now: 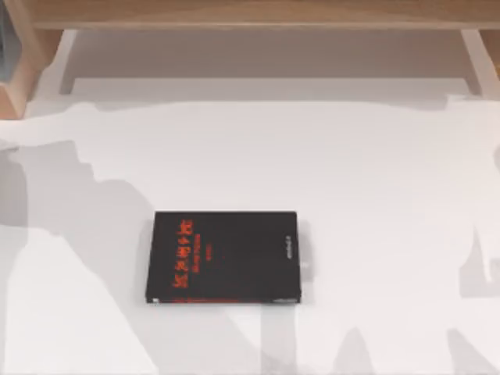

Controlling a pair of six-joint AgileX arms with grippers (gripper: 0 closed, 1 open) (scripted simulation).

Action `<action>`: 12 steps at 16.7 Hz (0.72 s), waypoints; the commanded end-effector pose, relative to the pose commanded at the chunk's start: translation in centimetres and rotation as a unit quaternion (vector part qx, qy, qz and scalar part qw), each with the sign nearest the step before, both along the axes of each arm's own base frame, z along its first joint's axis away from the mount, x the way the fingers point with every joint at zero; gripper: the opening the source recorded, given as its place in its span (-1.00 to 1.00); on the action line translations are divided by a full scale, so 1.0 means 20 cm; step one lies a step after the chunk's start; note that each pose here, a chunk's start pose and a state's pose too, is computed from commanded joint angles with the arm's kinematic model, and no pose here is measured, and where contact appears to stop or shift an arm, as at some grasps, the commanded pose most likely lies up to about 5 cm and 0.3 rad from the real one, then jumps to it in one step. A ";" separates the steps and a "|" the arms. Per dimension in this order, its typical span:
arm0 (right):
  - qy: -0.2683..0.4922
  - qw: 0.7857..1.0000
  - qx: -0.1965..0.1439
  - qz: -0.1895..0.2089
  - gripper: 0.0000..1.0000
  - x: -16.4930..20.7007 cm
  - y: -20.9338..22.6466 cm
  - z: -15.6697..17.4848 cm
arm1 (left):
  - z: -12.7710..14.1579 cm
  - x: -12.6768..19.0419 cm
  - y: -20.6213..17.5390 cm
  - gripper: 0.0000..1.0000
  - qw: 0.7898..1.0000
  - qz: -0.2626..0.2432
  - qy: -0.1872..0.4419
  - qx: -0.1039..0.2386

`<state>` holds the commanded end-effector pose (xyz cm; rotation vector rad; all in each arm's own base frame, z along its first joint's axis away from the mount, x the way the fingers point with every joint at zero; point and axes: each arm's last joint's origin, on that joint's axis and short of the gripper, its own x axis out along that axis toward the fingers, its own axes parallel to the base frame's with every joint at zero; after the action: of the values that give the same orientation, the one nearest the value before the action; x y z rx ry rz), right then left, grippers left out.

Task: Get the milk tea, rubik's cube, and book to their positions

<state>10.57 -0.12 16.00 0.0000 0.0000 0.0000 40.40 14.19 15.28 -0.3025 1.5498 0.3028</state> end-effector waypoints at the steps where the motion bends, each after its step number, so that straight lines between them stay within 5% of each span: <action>1: 0.000 1.000 0.000 0.000 1.00 0.00 0.00 0.00 | 0.00 0.00 0.00 0.10 1.000 0.000 0.000 0.000; 8: 0.000 1.000 0.000 0.000 1.00 0.00 0.00 0.00 | 0.00 0.00 0.00 -0.96 1.000 0.000 0.000 0.000; 12: 0.000 1.000 0.000 0.000 1.00 0.00 0.00 0.00 | 0.00 0.00 0.00 -1.00 1.000 0.000 0.000 0.000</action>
<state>10.57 -0.12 16.00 0.0000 0.0000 0.0000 40.40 14.19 15.28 -0.3025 1.5498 0.3028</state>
